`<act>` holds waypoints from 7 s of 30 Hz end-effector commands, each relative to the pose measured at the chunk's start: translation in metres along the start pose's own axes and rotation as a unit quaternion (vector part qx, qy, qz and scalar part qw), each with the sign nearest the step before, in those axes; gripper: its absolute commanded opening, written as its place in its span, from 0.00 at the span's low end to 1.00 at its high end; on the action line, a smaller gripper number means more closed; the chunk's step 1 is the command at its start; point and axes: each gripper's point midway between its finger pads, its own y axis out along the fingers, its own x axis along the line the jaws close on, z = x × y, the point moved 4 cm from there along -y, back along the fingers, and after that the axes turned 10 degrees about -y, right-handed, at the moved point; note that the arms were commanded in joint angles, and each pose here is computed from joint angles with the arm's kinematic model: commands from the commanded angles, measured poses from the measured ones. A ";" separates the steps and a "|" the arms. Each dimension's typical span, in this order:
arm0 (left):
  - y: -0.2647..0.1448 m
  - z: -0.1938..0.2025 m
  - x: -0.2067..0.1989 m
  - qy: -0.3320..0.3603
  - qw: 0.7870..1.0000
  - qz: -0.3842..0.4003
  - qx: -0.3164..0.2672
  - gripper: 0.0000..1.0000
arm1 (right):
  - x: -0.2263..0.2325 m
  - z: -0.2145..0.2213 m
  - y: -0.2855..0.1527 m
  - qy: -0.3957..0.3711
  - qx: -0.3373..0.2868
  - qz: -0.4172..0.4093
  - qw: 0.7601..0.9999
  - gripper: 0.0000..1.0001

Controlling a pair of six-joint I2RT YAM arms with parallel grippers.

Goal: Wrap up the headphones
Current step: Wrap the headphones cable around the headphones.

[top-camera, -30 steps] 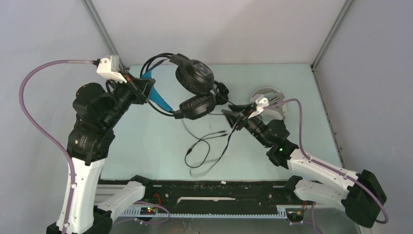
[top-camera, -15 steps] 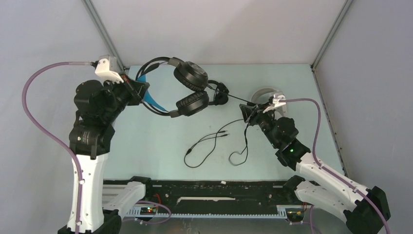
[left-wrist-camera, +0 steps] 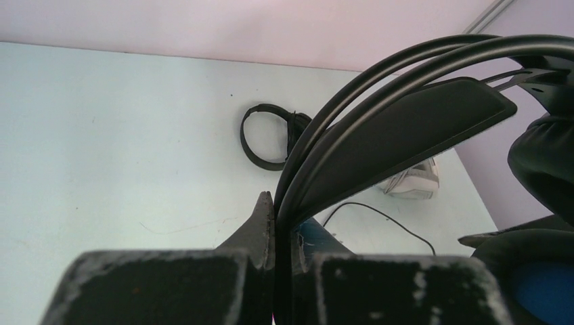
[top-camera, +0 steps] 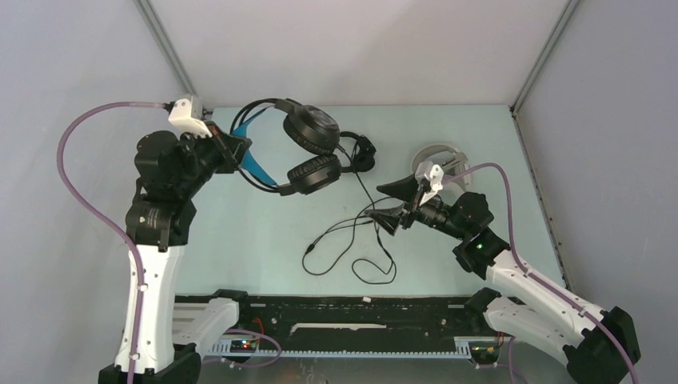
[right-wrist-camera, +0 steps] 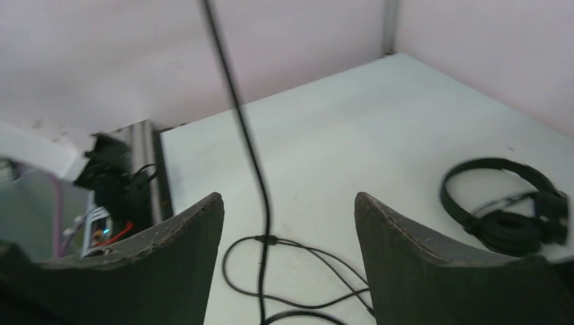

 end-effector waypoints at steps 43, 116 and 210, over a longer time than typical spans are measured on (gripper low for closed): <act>-0.008 0.068 -0.083 -0.008 0.921 0.334 0.198 0.00 | 0.018 0.025 0.068 0.013 -0.073 -0.115 0.991 0.16; 0.024 0.090 0.010 0.309 0.941 -0.127 0.050 0.00 | 0.094 -0.037 0.090 0.192 0.016 -0.316 0.929 0.33; -0.010 -0.137 0.040 -0.191 0.930 -0.009 -0.314 0.00 | -0.047 0.144 -0.115 0.252 0.176 0.338 0.889 0.38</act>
